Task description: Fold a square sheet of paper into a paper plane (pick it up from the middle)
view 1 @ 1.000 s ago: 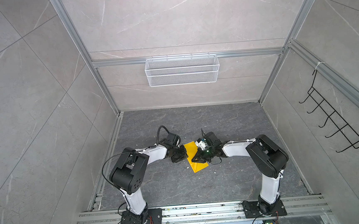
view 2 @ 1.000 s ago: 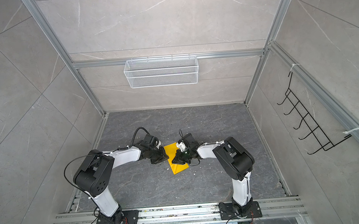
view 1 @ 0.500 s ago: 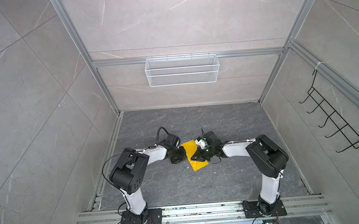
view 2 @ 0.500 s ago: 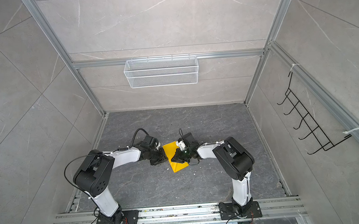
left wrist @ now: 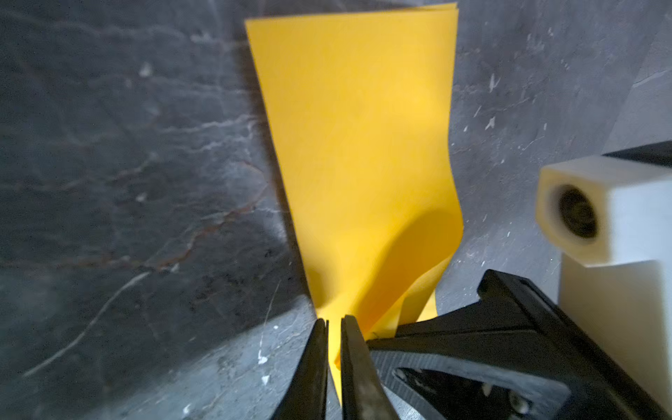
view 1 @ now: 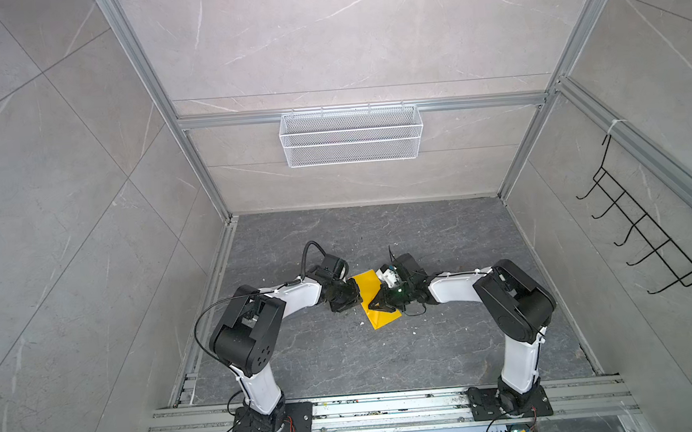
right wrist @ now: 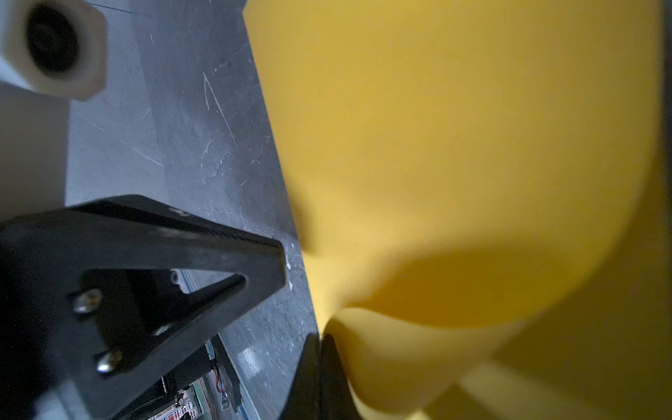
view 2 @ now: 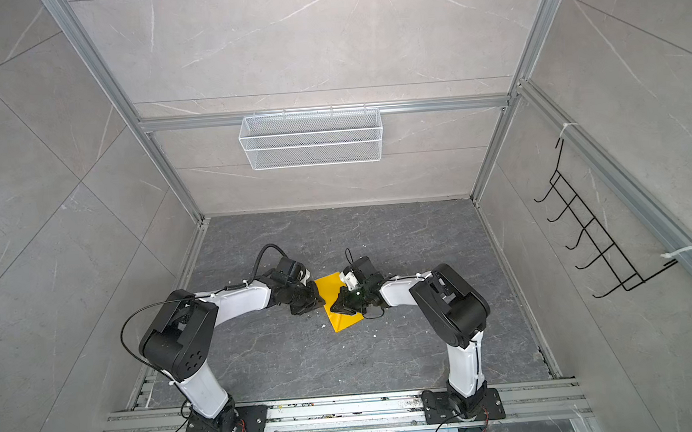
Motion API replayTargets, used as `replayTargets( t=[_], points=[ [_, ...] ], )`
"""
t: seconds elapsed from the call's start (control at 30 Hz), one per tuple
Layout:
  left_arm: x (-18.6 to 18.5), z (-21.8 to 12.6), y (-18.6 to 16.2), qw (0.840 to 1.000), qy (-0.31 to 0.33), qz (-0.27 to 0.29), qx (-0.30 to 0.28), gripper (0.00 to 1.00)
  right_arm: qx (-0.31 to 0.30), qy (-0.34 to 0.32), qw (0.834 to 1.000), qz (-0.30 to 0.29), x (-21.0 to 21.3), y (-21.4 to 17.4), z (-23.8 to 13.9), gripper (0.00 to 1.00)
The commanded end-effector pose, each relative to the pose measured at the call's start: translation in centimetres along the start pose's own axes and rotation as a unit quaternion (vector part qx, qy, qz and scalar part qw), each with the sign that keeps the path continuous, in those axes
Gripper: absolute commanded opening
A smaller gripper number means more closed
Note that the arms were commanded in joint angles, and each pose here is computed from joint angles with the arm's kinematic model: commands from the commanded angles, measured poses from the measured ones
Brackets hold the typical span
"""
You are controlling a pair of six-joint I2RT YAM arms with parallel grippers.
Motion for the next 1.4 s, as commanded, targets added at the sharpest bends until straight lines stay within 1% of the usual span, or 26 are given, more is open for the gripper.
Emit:
replayTargets(
  t=[0.0,0.17,0.43,0.77,1.37],
  points=[
    [-1.0,0.2,1.1,1.0,-0.012,0.015,-0.002,0.14,0.004,-0.016,1.0,0.005,-1.0,-0.4,0.6,0.05],
    [0.0,1.3,1.1,1.0,0.013,0.006,0.012,0.14,0.001,-0.012,1.0,0.004,-0.9,-0.4,0.6,0.05],
    [1.0,1.7,0.2,0.999,0.031,-0.002,0.024,0.13,0.0,-0.005,1.0,0.004,-0.8,-0.3,0.6,0.05],
    [1.7,2.0,-0.4,0.999,0.038,-0.012,0.03,0.13,-0.001,0.011,1.0,0.007,-0.5,-0.1,0.9,0.05],
    [1.7,1.9,-0.5,0.999,0.038,-0.013,0.029,0.13,-0.018,0.0,1.0,0.012,-1.1,0.2,1.1,0.05]
  ],
)
Point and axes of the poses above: each gripper's point midway between its finger pads, its own z axis out along the fingers, its own x axis along the line the jaws close on, y = z × x, the point moved 8 cm from there along -z, back along the fingers, and after that the axes turned 11 degrees about z, right-handed, at the moved point
